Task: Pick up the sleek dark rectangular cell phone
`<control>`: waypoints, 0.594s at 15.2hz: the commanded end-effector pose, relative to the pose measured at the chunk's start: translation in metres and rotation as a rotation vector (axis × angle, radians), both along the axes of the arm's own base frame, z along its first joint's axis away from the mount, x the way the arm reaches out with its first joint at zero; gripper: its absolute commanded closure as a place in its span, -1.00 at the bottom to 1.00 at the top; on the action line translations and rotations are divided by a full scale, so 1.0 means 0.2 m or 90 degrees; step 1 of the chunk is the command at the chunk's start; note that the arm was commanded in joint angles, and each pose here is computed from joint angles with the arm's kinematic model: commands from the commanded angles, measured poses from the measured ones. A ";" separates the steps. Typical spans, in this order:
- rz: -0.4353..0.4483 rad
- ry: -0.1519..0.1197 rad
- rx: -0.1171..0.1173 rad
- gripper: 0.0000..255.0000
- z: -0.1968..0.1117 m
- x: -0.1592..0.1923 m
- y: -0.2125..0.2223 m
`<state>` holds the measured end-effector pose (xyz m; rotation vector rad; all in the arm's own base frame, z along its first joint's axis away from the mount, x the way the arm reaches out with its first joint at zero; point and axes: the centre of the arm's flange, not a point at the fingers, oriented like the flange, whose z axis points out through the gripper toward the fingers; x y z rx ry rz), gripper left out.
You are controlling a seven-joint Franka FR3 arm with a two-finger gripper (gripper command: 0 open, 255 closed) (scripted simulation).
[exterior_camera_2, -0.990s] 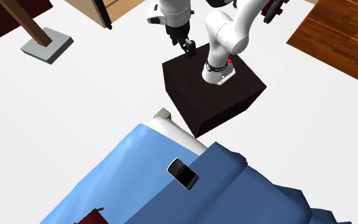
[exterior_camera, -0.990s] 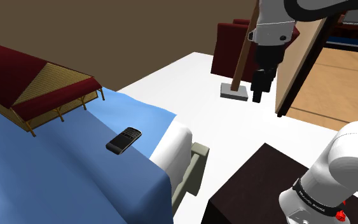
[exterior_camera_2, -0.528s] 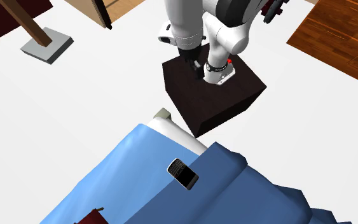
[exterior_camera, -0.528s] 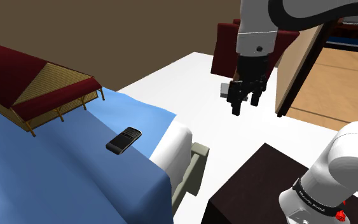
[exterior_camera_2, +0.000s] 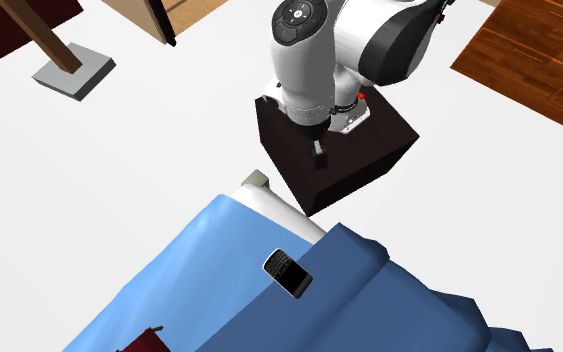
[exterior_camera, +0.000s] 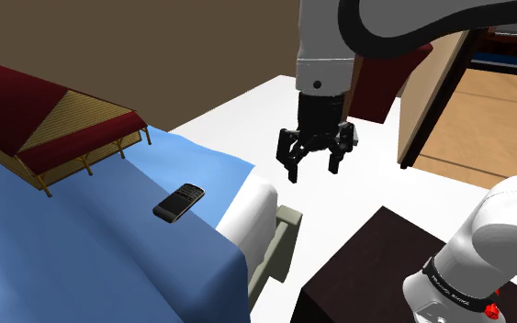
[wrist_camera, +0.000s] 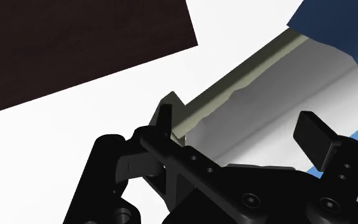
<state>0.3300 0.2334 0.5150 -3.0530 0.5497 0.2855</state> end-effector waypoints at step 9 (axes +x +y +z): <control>-0.208 0.004 0.008 -1.00 -0.14 0.33 0.49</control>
